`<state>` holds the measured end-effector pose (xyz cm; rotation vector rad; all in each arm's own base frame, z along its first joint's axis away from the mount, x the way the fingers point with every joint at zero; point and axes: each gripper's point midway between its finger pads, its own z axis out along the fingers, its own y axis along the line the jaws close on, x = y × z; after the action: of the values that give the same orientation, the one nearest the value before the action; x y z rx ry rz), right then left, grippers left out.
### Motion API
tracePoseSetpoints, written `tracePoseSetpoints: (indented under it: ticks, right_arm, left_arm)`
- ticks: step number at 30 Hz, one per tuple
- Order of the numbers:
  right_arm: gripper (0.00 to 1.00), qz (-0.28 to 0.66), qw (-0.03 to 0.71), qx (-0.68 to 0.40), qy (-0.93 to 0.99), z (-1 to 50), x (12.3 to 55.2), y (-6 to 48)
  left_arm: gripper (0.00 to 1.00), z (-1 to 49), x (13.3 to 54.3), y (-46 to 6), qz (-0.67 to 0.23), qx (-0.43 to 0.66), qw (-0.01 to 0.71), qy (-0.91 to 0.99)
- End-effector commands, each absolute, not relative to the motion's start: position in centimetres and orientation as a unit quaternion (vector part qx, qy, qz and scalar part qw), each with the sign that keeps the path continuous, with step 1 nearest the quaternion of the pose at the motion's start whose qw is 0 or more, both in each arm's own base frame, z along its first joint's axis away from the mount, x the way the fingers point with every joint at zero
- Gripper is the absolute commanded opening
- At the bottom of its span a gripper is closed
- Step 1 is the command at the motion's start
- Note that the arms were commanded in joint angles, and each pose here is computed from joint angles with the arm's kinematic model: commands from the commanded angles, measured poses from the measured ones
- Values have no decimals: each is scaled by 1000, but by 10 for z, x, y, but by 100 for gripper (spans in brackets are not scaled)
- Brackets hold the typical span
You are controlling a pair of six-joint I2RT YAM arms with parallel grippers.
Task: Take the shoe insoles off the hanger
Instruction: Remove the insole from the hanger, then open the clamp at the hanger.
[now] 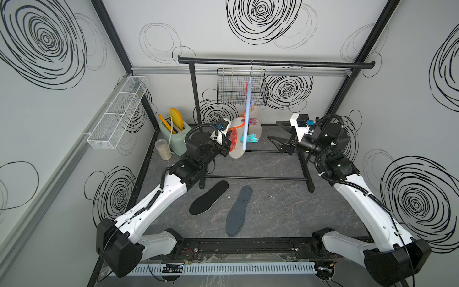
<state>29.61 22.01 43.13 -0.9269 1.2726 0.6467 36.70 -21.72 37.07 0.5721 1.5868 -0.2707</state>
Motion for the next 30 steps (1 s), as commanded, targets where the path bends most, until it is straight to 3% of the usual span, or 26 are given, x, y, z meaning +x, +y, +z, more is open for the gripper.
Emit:
tracePoseSetpoints:
  ticks: [1,7,12,20,30]
  right_arm:
    - [74,164,698,-507,479,440,289,224]
    - [72,37,718,-600,352,452,282,242]
    - [62,-34,709,-638,299,450,284,269]
    - [56,-54,704,-653,274,447,298,289]
    - [56,-88,716,-641,264,468,302,283]
  left_arm:
    - [0,403,364,-213,-120,261,685,670]
    - [0,402,365,-211,-121,268,679,673]
    - [0,403,367,-208,-128,265,679,673]
    - [0,405,363,-204,-128,267,680,671]
    - [0,405,365,-197,-124,268,679,672]
